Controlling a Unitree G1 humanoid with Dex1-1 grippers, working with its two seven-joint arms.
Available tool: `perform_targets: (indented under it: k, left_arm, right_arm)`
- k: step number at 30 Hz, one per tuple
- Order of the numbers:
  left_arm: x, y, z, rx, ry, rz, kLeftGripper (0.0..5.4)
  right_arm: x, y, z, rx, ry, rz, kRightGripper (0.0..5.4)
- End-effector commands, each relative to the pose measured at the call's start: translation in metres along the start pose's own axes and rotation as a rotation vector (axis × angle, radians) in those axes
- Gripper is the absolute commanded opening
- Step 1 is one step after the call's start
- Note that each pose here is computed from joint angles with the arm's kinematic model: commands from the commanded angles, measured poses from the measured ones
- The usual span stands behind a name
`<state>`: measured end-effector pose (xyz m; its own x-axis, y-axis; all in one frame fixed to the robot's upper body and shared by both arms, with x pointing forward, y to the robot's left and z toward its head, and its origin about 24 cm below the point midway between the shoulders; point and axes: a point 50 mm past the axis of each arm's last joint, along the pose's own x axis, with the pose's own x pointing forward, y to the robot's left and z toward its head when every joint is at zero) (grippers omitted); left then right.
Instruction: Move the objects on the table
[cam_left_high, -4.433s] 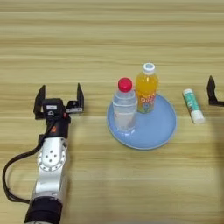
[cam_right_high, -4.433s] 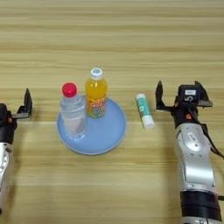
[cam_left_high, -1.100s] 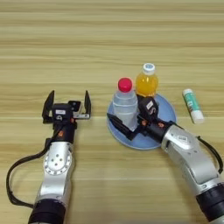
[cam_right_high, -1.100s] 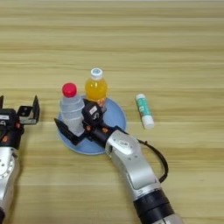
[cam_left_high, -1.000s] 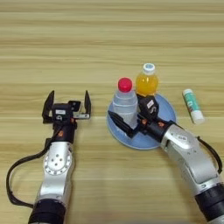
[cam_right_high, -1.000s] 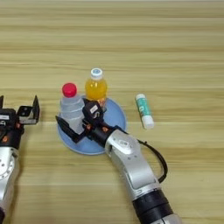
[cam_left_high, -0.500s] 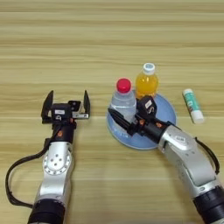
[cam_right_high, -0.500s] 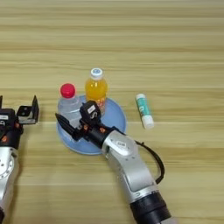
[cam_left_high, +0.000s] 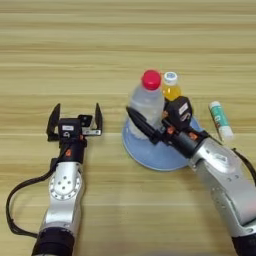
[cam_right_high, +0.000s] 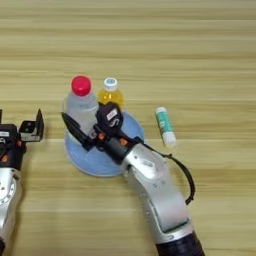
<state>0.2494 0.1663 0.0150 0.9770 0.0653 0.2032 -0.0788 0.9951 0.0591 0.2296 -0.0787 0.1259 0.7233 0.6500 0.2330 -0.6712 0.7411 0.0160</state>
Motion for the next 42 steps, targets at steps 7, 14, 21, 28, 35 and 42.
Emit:
perform_targets:
  k: [7,14,21,28,35,42]
  left_arm:
    - [0.001,0.000,0.000,0.017,0.007,-0.002,5.40]
    - [0.001,0.001,-0.001,0.018,0.007,-0.002,5.40]
    - [0.000,0.002,0.000,0.019,0.007,0.000,5.40]
    - [0.001,0.001,-0.001,0.019,0.009,-0.001,5.40]
    - [0.001,0.002,-0.002,0.019,0.011,-0.001,5.40]
    - [0.001,0.002,-0.002,0.019,0.012,-0.001,5.40]
  right_arm:
    - [-0.052,-0.075,0.065,-0.216,-0.162,-0.466,3.15]
    - [-0.071,-0.116,0.062,-0.341,-0.110,-0.708,3.14]
    - [-0.076,-0.138,0.041,-0.333,-0.048,-0.786,3.14]
    - [-0.079,-0.162,0.010,-0.288,0.021,-0.841,3.14]
    - [-0.079,-0.176,-0.020,-0.280,0.059,-0.870,3.13]
    - [-0.076,-0.178,-0.039,-0.275,0.080,-0.870,3.13]
